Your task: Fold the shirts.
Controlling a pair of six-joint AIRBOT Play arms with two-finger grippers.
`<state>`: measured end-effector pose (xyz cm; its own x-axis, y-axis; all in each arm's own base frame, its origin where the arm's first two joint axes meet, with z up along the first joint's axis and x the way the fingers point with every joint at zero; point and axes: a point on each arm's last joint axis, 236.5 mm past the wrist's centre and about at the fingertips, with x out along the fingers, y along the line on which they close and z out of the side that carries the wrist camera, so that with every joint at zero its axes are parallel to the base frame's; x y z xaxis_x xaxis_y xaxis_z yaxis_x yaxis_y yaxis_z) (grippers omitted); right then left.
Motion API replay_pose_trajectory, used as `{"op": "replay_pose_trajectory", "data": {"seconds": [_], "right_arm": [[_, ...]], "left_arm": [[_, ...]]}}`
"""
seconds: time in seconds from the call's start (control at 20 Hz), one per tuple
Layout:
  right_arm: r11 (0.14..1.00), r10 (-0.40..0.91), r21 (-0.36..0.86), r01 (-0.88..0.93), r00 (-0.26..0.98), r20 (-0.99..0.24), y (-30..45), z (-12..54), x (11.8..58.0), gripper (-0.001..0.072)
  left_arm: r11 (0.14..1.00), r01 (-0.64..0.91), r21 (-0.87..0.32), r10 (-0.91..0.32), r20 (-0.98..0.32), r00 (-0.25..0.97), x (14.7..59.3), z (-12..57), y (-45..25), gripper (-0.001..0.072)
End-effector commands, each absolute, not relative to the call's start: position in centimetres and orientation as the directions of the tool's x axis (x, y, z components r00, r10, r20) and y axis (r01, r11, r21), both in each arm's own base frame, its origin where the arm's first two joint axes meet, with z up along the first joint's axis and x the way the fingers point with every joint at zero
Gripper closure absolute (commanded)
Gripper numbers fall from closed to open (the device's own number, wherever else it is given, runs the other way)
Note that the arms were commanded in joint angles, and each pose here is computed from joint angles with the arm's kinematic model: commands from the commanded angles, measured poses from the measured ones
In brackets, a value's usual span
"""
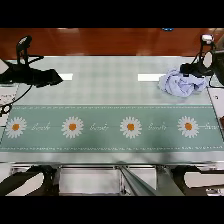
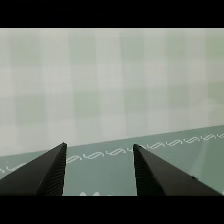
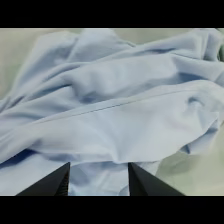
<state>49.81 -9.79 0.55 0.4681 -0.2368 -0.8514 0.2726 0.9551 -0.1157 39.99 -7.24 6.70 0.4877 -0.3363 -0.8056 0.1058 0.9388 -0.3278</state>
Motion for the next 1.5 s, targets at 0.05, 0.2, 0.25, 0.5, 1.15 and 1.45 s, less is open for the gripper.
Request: {"op": "replay_pose_trajectory", "data": {"seconds": [0.05, 0.2, 0.25, 0.5, 1.15, 1.45], "right_arm": [[0.937, -0.191, -0.067, 0.342, 0.344, -0.919, -14.0, -6.2, 49.6, 0.0291], [0.941, -0.173, -0.071, 0.330, 0.291, -0.941, -13.9, -10.0, 49.3, 0.0302], [0.941, -0.159, -0.054, 0.335, 0.293, -0.943, -13.7, -10.5, 49.5, 0.0346], [0.957, -0.159, -0.060, 0.284, 0.339, -0.927, -13.7, -6.9, 50.8, 0.0688], [0.997, -0.031, -0.078, 0.006, 0.946, -0.322, -0.8, 37.1, 48.9, 0.0688], [0.978, 0.183, -0.089, -0.187, 0.982, -0.050, 8.3, 48.5, 40.9, 0.0688]], "left_arm": [[0.943, 0.084, -0.323, -0.319, -0.796, 0.514, 35.9, 5.2, -6.9, 0.0198], [0.939, 0.063, -0.337, -0.325, -0.818, 0.475, 34.8, 3.1, -7.0, 0.0198], [0.938, 0.051, -0.343, -0.326, -0.819, 0.473, 34.9, 2.8, -7.0, 0.0198], [0.939, 0.033, -0.344, -0.309, -0.793, 0.526, 36.2, 3.6, -6.2, 0.0198], [0.950, 0.019, -0.310, -0.222, -0.635, 0.740, 32.8, 15.7, -2.0, 0.0198], [0.956, 0.039, -0.290, -0.209, -0.584, 0.784, 28.1, 15.3, -2.9, 0.0198]]}}
